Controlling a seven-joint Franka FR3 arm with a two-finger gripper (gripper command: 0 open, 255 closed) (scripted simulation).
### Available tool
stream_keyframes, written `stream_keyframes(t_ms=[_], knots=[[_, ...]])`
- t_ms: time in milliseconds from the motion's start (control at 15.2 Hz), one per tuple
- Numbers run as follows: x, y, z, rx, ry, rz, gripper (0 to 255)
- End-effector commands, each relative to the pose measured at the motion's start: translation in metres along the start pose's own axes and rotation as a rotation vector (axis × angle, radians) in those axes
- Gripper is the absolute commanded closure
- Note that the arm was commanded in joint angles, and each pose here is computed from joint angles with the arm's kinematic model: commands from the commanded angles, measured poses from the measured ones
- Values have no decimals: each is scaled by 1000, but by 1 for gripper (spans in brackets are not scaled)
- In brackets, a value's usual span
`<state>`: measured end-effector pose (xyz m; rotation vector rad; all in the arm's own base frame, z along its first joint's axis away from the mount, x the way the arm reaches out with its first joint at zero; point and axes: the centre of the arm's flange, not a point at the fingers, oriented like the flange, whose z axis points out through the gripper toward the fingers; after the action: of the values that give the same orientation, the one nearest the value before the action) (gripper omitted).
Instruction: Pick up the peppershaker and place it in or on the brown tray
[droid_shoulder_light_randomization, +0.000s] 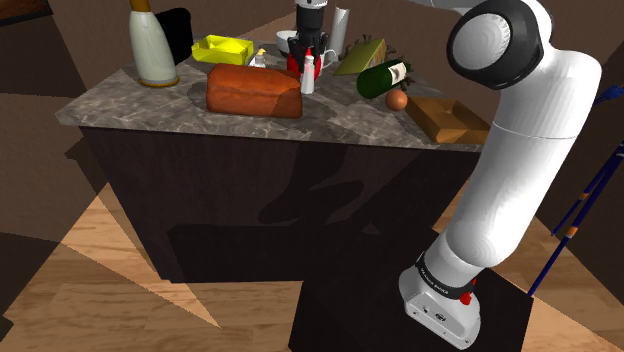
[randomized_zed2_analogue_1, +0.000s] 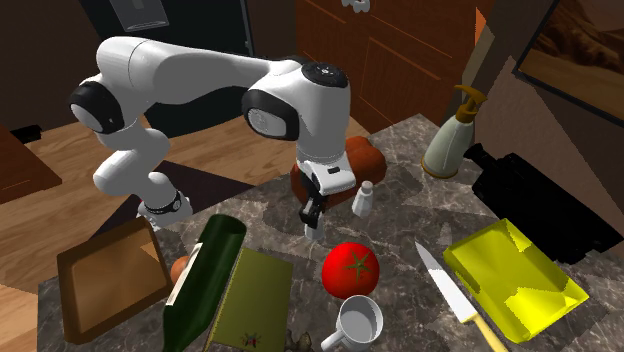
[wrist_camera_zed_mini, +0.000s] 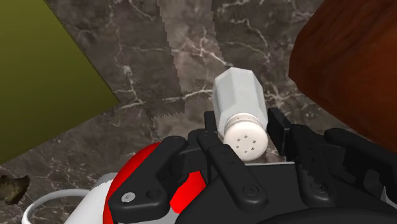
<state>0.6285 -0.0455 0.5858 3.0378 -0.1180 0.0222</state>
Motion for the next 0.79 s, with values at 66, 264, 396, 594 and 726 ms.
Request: stream_keyframes(t_ms=[66,264,396,594,726], knots=[[1,1,-15,0,0,0,255],[1,3,-31,0,0,0,255],[1,4,-41,0,0,0,255],[2,6,-57,0,0,0,255],[2,7,-67,0,0,0,255]])
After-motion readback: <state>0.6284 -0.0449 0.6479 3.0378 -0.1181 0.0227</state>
